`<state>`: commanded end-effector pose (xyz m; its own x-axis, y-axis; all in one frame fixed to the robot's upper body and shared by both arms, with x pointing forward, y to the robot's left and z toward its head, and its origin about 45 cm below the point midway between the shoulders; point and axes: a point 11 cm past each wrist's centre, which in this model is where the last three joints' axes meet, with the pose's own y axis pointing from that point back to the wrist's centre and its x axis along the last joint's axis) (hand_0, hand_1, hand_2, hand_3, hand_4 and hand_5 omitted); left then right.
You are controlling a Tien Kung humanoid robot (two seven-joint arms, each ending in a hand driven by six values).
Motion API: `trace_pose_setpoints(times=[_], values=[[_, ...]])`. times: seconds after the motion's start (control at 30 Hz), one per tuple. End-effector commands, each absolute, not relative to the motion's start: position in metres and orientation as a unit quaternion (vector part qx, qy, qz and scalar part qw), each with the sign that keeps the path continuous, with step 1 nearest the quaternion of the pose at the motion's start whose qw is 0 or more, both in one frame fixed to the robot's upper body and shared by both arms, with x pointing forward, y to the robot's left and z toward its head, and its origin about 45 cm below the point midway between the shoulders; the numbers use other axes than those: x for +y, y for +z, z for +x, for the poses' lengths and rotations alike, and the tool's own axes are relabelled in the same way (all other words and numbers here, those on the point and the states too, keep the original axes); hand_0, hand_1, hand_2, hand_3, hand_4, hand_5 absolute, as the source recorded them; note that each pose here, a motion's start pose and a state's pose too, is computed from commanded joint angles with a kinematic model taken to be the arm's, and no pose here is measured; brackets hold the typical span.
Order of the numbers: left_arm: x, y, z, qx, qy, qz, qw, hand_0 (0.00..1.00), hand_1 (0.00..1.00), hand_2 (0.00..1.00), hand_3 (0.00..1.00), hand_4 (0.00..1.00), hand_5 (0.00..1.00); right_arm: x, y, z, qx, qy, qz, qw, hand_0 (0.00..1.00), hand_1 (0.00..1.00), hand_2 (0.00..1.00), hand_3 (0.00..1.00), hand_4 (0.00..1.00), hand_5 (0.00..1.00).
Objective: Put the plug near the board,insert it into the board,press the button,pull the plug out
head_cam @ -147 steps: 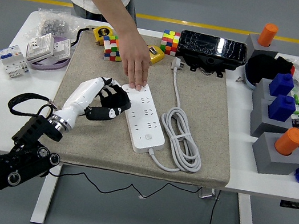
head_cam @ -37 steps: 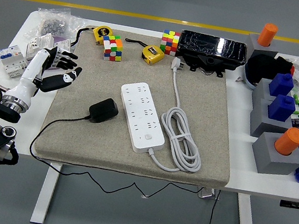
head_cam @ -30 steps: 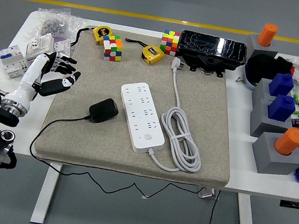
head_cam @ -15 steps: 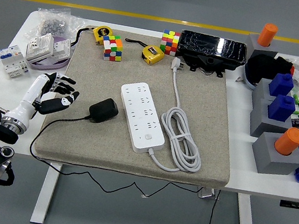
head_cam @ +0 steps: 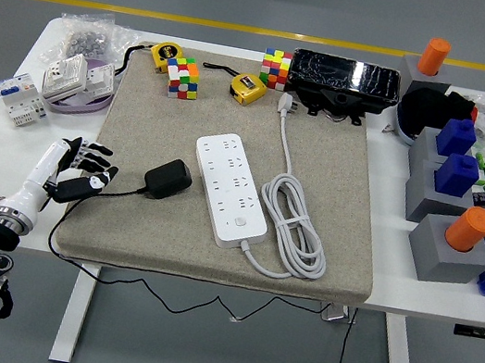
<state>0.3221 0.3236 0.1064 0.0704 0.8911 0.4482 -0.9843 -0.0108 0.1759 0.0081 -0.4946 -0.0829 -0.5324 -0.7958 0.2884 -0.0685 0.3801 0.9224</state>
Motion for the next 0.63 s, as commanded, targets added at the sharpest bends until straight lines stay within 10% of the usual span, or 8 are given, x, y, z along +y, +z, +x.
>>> trace_pose_setpoints(times=[0.63], values=[[0.333,0.111,0.318,-0.101,0.685,0.223,0.686,0.535,0.522,0.513,0.563,0.719,0.186,-0.504,-0.081,-0.026,-0.749,-0.496,0.242,0.367,0.533,0.631,0.622,0.551,0.892,0.415]])
